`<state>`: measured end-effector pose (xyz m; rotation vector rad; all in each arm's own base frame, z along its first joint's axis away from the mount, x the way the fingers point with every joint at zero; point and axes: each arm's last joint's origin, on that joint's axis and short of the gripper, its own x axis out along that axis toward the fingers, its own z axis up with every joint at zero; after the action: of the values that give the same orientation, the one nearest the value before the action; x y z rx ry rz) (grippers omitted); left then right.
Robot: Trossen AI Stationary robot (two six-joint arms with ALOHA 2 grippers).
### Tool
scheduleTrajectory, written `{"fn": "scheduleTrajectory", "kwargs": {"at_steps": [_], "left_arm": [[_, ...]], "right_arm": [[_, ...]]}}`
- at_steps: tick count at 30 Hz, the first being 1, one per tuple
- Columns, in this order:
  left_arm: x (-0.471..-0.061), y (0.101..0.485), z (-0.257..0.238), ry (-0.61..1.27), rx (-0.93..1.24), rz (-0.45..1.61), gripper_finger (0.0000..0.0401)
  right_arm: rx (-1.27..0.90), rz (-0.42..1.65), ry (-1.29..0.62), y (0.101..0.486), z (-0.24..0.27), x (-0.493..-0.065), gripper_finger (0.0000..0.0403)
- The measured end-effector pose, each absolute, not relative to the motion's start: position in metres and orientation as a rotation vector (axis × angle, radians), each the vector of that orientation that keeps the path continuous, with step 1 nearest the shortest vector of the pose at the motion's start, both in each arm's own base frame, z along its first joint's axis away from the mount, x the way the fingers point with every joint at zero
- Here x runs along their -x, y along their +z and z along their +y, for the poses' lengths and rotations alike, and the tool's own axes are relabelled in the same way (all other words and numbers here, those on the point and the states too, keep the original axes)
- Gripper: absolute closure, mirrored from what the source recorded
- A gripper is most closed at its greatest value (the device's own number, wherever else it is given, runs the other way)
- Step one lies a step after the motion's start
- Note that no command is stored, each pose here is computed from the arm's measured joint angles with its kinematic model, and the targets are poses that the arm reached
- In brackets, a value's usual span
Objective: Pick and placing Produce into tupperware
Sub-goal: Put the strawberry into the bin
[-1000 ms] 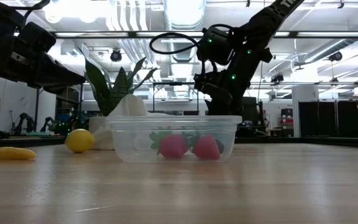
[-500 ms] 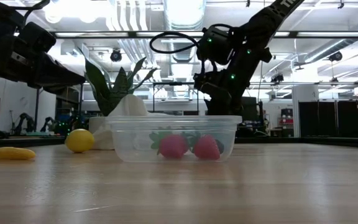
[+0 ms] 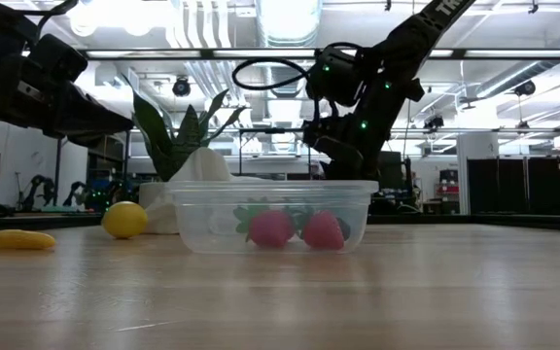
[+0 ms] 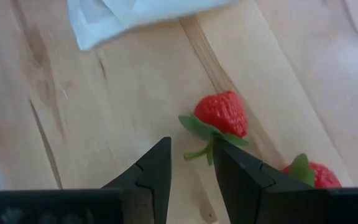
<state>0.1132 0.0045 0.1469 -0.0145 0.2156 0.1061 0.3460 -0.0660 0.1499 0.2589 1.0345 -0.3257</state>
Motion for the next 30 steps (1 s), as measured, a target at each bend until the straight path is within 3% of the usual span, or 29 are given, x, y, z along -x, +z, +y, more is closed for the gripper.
{"fn": "scheduleTrajectory", "kwargs": {"at_steps": [21, 30], "left_arm": [[-0.1131, 0.1469, 0.0045, 0.106, 0.014, 0.215, 0.0401], [-0.1131, 0.1469, 0.0045, 0.106, 0.014, 0.215, 0.0401]], "right_arm": [[-0.233, 1.034, -0.311, 0.1510, -0.0661, -0.3469, 0.0335], [-0.201, 1.059, -0.292, 0.1500, -0.0658, -0.3452, 0.0389]]}}
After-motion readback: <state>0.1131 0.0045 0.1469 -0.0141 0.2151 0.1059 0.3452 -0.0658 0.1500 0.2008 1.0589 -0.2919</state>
